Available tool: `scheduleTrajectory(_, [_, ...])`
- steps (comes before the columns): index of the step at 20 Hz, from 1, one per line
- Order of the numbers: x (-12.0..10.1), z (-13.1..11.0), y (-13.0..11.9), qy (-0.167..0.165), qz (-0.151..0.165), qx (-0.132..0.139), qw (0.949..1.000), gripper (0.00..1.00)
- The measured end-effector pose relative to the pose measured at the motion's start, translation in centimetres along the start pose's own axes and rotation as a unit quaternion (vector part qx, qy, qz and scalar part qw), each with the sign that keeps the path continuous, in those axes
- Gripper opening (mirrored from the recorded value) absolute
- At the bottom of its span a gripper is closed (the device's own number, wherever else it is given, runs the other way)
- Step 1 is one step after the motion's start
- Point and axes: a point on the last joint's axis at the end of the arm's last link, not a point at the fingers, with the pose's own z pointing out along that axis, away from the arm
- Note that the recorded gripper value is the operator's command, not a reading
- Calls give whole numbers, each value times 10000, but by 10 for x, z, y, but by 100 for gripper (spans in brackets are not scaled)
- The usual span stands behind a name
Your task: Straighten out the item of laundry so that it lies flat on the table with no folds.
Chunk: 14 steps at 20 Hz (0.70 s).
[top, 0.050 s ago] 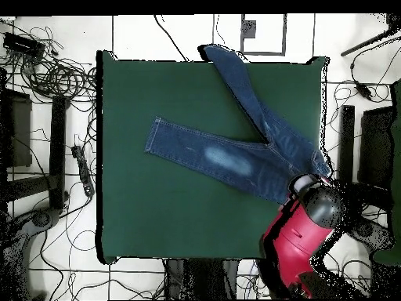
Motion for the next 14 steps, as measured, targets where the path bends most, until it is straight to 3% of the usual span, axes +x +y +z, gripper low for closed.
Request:
scheduleTrajectory(11, [-2, 1, -3, -91, 14, 50, 9999, 100])
scheduleTrajectory(14, [-6, 1, -6, -295, 211, 190, 9992, 100])
